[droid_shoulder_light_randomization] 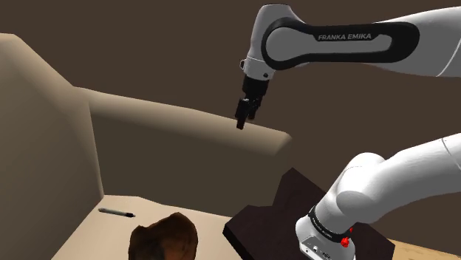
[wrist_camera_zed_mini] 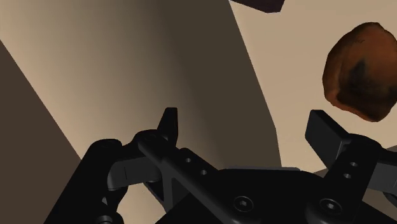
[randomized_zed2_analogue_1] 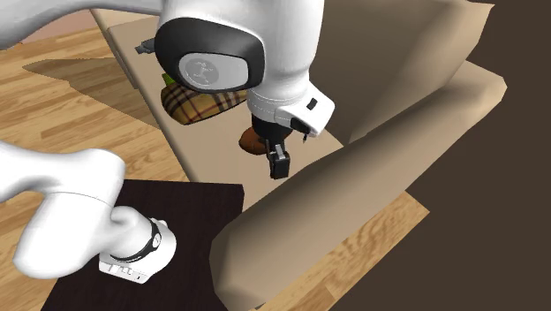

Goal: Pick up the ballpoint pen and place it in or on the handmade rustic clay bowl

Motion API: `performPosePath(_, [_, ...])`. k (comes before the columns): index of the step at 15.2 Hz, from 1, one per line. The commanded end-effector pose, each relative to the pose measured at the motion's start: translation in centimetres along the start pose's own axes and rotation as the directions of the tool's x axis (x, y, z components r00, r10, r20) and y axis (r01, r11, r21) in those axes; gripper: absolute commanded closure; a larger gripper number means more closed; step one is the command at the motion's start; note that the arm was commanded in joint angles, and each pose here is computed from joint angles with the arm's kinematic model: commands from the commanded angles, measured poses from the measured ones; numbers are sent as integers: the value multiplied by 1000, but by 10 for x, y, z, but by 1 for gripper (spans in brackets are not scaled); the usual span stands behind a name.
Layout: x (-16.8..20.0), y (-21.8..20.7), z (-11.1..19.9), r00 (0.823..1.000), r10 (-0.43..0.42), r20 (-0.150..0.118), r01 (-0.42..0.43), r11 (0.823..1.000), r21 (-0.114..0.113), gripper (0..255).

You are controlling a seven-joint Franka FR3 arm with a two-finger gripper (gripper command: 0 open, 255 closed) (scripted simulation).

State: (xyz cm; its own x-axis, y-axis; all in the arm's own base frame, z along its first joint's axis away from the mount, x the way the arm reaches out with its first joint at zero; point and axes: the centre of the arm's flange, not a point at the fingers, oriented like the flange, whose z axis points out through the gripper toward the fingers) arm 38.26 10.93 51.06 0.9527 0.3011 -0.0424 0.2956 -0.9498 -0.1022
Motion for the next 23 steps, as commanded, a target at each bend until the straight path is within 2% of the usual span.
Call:
performPosePath(1, [17, -15, 12, 1000, -31, -3, 31, 1000, -6, 0])
performPosePath(12, [102, -105, 93, 981, -195, -6, 194, 980, -42, 0])
performPosePath(23, [172, -204, 176, 936, -353, -3, 352, 933, -78, 0])
